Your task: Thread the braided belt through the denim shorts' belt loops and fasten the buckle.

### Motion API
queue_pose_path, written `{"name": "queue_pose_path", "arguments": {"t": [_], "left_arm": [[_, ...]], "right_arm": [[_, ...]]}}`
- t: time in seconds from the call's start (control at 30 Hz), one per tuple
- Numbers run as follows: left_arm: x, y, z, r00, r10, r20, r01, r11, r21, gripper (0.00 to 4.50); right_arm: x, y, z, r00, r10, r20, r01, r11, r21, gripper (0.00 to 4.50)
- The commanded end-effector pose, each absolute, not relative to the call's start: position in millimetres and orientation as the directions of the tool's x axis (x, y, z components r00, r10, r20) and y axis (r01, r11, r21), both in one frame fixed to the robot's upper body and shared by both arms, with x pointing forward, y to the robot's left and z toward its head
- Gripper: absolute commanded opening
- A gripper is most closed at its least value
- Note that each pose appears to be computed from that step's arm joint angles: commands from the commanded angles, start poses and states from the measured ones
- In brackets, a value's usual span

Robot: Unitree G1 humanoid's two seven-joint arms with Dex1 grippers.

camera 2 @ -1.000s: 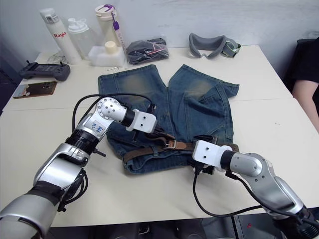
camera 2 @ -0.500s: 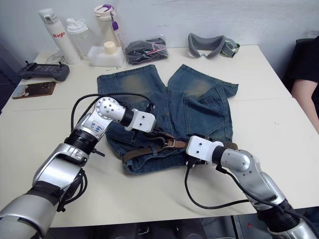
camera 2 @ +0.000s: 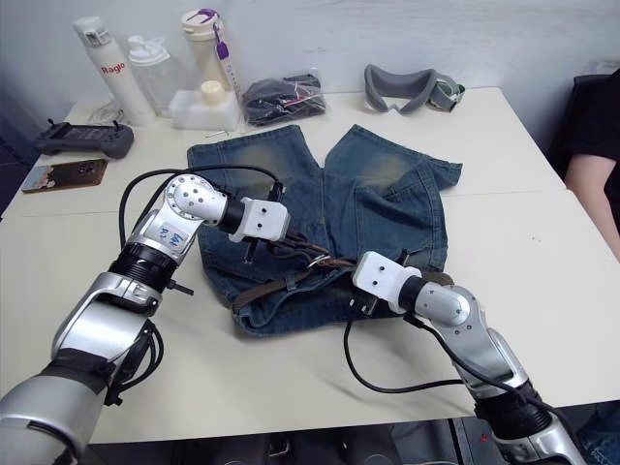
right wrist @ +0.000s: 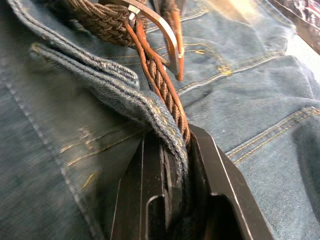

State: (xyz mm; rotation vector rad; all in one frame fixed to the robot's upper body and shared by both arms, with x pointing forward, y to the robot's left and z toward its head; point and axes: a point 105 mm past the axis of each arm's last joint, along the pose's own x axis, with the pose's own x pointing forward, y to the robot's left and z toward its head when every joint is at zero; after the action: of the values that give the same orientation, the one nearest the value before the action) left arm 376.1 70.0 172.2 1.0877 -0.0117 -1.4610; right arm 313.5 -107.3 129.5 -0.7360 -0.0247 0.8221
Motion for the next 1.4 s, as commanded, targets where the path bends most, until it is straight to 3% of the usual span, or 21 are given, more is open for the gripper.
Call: {"name": "queue_pose_path", "arguments": {"t": [0.03,0.37,0.67,0.97,1.17,1.4], "left_arm": [[373,72,185,0.191,-0.809,-0.556,0.768,-0.23,0.598,0.0],[360,69,184,0.152,-0.787,-0.598,0.73,-0.318,0.604,0.0],[363,53,182,0.151,-0.82,-0.552,0.779,-0.245,0.577,0.0],[327,12,176,-0.021,-0.867,-0.498,0.825,-0.296,0.481,0.0],[318,0,165,-0.044,-0.85,-0.524,0.812,-0.336,0.477,0.0],[329,11,163,0.006,-0.836,-0.549,0.812,-0.316,0.49,0.0]], "right_arm": [[318,-115,143,0.739,0.642,-0.205,-0.606,0.502,-0.617,0.05],[322,-116,148,0.748,0.633,-0.199,-0.594,0.505,-0.627,0.05],[311,-97,159,0.691,0.706,-0.157,-0.618,0.464,-0.634,0.05],[303,-93,157,0.664,0.727,-0.174,-0.648,0.443,-0.62,0.05],[294,-93,154,0.624,0.752,-0.215,-0.715,0.438,-0.544,0.05],[287,-135,161,0.656,0.705,-0.27,-0.726,0.491,-0.482,3.28]]}}
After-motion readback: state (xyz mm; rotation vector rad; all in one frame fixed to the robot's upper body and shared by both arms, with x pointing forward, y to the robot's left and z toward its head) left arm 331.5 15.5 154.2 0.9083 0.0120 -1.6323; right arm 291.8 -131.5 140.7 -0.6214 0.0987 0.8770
